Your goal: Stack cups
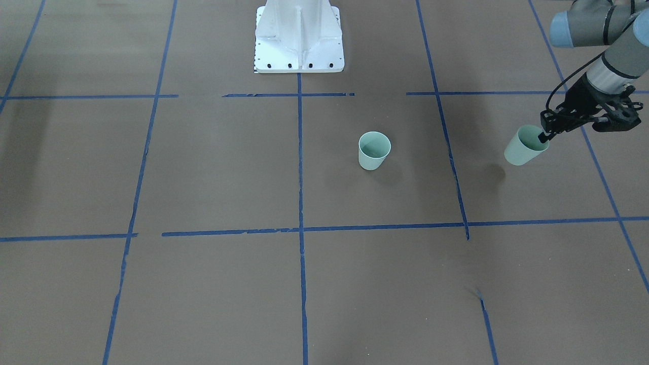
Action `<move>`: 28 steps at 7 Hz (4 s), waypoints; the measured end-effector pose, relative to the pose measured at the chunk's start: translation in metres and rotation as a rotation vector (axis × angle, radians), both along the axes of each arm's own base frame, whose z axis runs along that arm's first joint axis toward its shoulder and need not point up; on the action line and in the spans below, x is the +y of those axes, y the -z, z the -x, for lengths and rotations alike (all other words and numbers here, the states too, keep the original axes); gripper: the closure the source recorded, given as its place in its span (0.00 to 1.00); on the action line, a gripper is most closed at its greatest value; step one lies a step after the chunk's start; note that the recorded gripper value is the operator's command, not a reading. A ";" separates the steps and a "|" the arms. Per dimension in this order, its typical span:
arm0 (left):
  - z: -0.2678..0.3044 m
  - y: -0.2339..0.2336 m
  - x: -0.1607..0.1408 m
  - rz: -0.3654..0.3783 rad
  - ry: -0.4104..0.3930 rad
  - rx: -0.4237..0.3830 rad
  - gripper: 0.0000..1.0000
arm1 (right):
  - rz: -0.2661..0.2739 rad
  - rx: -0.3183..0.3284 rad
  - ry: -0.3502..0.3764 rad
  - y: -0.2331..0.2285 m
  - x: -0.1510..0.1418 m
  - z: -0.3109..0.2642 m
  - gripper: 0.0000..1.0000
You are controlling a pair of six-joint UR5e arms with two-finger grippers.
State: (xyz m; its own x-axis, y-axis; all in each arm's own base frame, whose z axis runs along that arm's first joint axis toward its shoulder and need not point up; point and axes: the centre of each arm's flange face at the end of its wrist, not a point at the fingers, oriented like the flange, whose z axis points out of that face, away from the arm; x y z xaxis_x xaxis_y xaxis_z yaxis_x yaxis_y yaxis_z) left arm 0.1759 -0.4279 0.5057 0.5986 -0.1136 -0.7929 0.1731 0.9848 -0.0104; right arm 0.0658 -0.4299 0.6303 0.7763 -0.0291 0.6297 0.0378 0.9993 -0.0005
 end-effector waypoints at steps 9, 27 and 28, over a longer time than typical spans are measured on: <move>-0.208 0.280 0.004 0.362 0.143 0.015 1.00 | 0.000 0.000 0.000 0.000 0.000 0.000 0.00; 0.216 -0.097 0.003 -0.140 -0.303 -0.246 0.00 | 0.000 0.000 0.001 0.000 0.000 0.000 0.00; 0.226 -0.118 0.023 -0.146 -0.285 -0.220 0.00 | 0.000 0.000 0.001 0.000 0.000 0.001 0.00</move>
